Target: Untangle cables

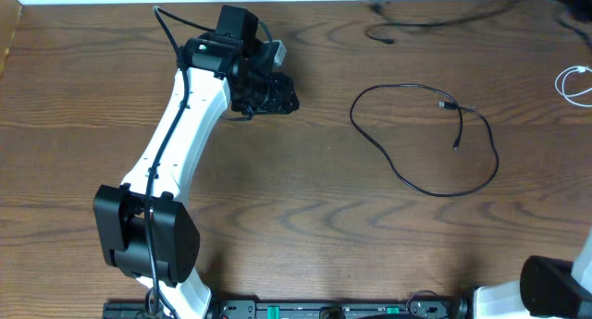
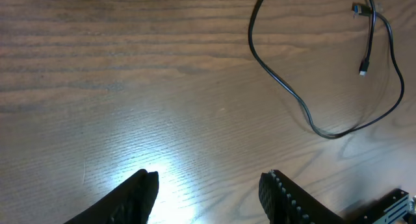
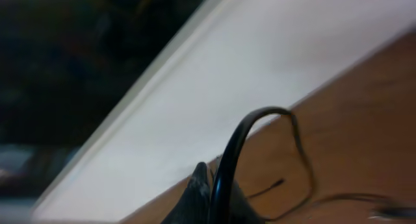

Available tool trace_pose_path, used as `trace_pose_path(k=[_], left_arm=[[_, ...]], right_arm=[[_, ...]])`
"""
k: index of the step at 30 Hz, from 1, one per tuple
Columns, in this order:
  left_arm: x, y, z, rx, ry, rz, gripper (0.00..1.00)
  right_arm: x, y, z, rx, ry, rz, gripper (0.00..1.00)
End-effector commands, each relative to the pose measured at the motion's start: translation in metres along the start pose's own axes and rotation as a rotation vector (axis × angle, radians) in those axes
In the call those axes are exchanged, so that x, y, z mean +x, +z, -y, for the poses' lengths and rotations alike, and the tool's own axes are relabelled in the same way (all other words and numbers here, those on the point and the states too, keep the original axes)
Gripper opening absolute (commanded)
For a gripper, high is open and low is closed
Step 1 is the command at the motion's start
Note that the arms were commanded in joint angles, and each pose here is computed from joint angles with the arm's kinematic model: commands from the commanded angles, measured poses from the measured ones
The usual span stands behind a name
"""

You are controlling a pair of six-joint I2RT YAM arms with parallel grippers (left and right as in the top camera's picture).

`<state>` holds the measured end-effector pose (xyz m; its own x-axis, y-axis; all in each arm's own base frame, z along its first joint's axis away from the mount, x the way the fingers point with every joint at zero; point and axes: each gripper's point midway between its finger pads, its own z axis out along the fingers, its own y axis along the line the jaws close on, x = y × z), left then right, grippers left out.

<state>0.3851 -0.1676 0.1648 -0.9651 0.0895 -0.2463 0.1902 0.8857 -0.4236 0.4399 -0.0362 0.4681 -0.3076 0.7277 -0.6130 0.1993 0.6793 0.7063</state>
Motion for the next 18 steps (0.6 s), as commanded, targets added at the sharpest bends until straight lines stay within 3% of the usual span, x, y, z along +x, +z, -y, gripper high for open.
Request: trace_pose_path(k=[1, 8, 18], left_arm=[[0.001, -0.004, 0.000, -0.012, 0.020, 0.005, 0.56], [0.002, -0.004, -0.001, -0.013, 0.019, 0.002, 0.56], [0.005, -0.004, -0.001, -0.015, 0.014, -0.009, 0.56]], right_arm=[[-0.039, -0.026, 0.051, 0.166, -0.018, 0.116, 0.01], [-0.078, -0.075, 0.148, 0.412, 0.076, 0.191, 0.01], [-0.110, -0.124, 0.240, 0.687, 0.186, 0.311, 0.01]])
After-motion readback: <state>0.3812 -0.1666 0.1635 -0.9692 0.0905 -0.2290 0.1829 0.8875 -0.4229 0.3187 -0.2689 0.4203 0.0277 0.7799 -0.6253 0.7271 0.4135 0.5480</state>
